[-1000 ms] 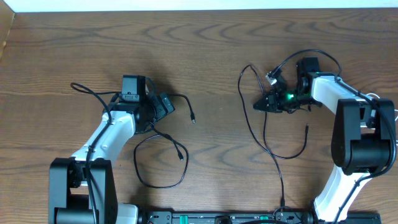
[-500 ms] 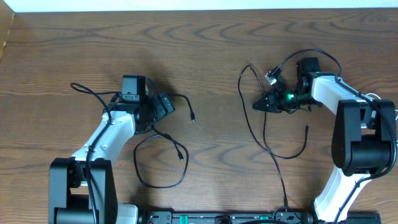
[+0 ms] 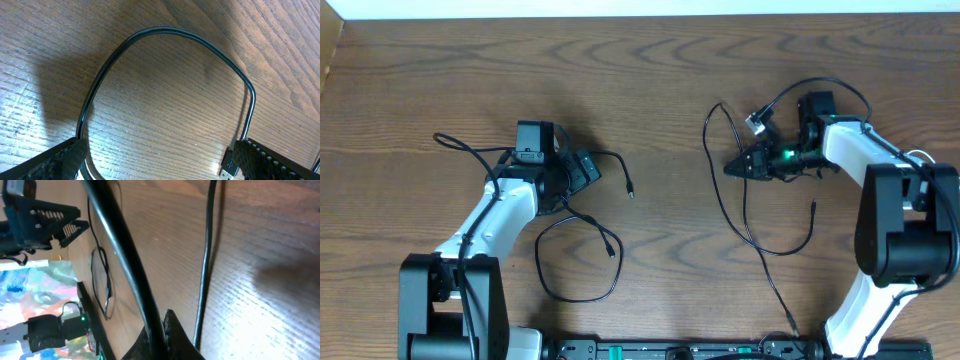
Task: Untangle cables
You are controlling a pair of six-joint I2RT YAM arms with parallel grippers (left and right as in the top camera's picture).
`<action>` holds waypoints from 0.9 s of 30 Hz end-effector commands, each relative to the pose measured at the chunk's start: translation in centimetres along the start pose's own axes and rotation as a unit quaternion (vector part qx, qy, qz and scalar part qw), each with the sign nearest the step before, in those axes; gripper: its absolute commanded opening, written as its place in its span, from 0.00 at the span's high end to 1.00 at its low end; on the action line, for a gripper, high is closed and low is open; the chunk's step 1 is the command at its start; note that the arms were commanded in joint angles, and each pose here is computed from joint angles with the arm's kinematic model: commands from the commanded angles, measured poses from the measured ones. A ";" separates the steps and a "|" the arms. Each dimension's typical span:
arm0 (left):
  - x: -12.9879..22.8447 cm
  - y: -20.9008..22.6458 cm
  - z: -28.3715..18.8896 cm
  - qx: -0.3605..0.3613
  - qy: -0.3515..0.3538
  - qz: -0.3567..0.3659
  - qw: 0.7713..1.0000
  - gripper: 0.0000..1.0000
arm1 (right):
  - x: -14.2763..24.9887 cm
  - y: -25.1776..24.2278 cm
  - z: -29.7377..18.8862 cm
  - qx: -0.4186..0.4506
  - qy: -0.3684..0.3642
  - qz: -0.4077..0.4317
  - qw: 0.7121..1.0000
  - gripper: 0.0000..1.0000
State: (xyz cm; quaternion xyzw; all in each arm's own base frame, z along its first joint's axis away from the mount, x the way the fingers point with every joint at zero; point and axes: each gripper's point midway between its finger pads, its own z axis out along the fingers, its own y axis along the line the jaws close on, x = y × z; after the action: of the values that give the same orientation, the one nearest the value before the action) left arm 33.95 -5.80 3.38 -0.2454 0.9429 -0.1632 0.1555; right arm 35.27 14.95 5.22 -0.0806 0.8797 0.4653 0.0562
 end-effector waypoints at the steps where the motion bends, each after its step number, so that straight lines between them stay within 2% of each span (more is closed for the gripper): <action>1: -0.7 -0.1 -0.5 -0.001 -0.012 0.004 1.000 0.01 | -1.0 2.5 -1.9 0.004 -0.028 -0.016 0.999 0.99; 8: -0.7 -0.1 -0.5 -0.001 -0.012 0.004 1.000 0.02 | -2.8 5.4 -6.8 0.108 -0.106 -0.039 0.988 0.99; 11: -0.7 -0.1 -0.5 -0.001 -0.012 0.004 1.000 0.01 | -3.6 7.2 -9.9 0.166 -0.158 -0.082 0.970 0.99; 14: -0.7 -0.1 -0.5 -0.001 -0.012 0.004 1.000 0.01 | -4.6 8.6 -13.7 0.238 -0.223 -0.119 0.938 0.99; 20: -0.7 -0.1 -0.5 -0.001 -0.012 0.004 1.000 0.01 | -7.3 13.9 -23.1 0.335 -0.406 -0.179 0.832 0.99; 23: -0.7 -0.1 -0.5 -0.001 -0.012 0.004 1.000 0.02 | -7.4 16.3 -28.5 0.387 -0.493 -0.185 0.757 0.99; 27: -0.7 -0.1 -0.5 -0.001 -0.012 0.004 1.000 0.01 | -5.4 16.6 -35.3 0.482 -0.573 -0.128 0.651 0.99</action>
State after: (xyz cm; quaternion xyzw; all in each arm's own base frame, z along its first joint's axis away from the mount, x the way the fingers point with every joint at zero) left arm 33.96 -5.74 3.37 -0.2448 0.9432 -0.1615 0.1563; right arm 37.97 1.23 37.91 0.0180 0.7801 0.0436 0.6239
